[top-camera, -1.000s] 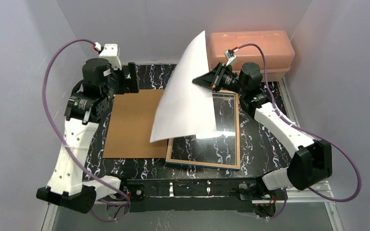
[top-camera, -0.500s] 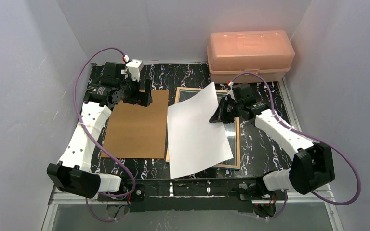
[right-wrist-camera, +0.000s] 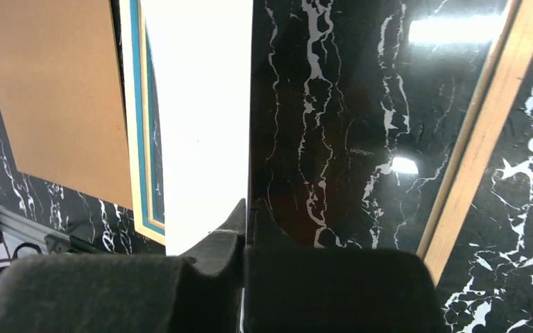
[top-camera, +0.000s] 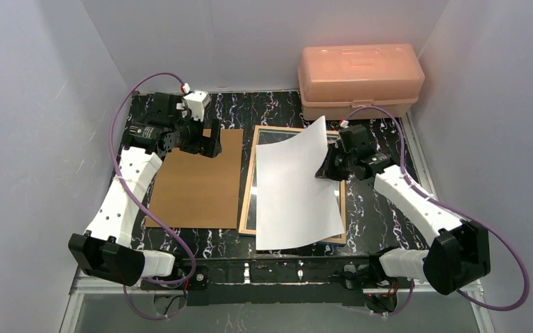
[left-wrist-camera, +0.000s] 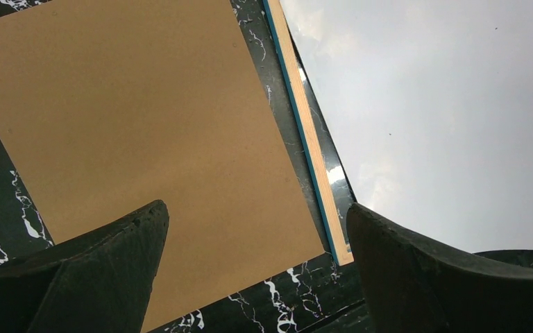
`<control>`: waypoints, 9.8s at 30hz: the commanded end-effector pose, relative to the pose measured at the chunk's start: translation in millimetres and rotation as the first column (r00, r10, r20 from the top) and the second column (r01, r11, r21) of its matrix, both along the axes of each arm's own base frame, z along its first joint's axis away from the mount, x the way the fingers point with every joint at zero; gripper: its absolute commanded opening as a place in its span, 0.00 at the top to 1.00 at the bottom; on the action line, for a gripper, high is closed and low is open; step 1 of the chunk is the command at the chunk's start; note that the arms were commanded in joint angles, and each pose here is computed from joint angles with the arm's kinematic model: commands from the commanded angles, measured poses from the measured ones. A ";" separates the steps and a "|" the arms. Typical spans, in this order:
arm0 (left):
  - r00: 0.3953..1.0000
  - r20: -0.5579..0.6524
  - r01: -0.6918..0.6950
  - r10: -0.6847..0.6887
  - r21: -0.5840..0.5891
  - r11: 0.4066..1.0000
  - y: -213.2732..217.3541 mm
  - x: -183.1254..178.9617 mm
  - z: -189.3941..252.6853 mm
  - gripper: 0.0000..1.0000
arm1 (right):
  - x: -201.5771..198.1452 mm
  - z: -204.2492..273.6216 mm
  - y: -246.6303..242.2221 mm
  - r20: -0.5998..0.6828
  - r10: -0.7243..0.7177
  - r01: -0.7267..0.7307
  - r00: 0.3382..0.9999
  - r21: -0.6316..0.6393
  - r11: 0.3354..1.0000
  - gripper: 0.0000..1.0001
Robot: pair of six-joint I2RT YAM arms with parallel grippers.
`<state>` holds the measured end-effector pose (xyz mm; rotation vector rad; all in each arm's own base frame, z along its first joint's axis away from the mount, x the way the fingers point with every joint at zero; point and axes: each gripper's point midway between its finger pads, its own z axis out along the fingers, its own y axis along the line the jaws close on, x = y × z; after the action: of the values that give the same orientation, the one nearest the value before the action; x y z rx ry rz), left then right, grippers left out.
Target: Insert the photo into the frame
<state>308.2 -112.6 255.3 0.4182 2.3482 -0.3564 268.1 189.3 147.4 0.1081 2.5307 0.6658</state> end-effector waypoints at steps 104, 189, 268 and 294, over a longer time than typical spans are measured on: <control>0.838 -0.334 -0.330 0.432 0.320 0.888 269.6 41.7 -158.0 0.68 | 70.8 -40.7 288.2 0.111 0.157 -0.145 0.981 -0.110 0.983 0.01; 0.790 -0.612 0.092 -0.037 0.058 0.994 83.2 6.6 -252.1 0.98 | 23.2 41.1 220.6 -0.021 0.013 0.001 1.000 0.552 0.834 0.01; 0.864 -0.494 0.086 -0.090 -0.031 0.996 81.5 23.6 -177.4 0.78 | 34.0 21.3 212.7 0.001 0.140 -0.118 0.990 0.543 0.831 0.95; 0.275 0.415 0.551 -0.868 0.671 0.495 23.8 -97.2 27.4 0.24 | 86.1 220.3 232.3 0.046 -0.059 -0.003 0.997 0.813 0.582 0.99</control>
<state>203.8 -86.7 274.3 1.4853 1.3962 -0.1543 362.9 424.3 303.8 0.4622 2.1129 1.5683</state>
